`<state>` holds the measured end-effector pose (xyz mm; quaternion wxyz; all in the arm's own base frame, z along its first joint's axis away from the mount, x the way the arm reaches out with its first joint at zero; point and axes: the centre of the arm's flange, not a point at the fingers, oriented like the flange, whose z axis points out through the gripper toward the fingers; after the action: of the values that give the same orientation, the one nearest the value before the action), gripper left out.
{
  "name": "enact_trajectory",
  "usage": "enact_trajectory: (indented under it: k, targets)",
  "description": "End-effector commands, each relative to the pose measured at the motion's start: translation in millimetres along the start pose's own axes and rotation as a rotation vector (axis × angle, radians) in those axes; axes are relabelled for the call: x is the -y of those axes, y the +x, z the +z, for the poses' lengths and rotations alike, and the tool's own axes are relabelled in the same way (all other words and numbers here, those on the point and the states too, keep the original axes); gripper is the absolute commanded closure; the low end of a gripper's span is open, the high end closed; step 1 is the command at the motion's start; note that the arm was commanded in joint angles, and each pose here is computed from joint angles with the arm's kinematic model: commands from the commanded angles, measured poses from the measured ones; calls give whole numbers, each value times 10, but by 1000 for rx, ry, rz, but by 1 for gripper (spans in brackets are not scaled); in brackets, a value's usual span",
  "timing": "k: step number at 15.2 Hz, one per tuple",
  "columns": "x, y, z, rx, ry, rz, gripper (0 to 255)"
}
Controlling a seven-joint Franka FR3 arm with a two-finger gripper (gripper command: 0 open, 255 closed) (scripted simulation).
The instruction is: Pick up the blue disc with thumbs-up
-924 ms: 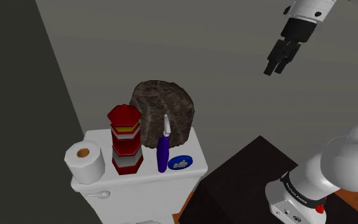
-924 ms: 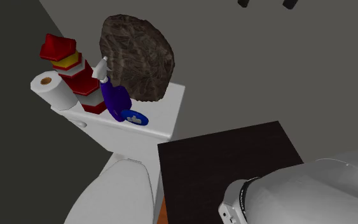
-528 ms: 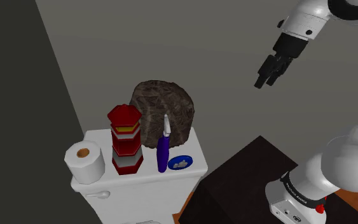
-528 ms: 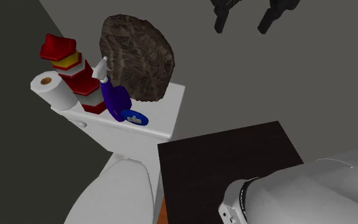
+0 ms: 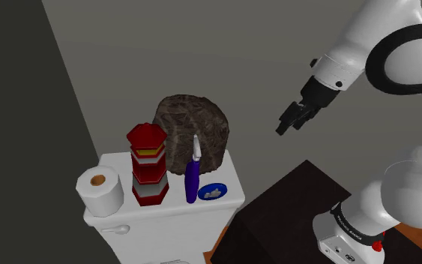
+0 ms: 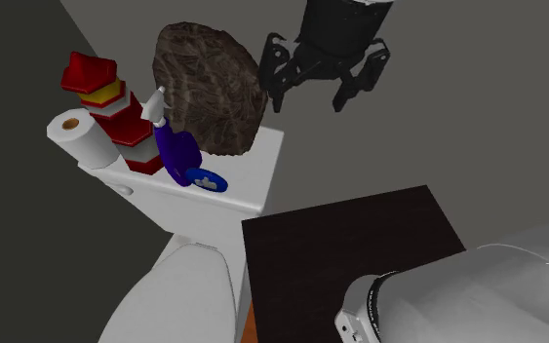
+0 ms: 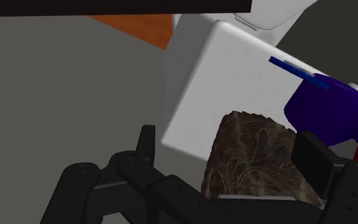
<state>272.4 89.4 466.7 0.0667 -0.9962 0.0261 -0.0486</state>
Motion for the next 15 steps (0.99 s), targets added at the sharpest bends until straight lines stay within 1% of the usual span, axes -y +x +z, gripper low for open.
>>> enact_trajectory:
  k: [1,8,15]
  targets:
    - [156,-88,177,-30,3,11,0]
    - [706,-296,924,-126,9,40,0]
    - [1265,-417,1683,-221,16,69,0]
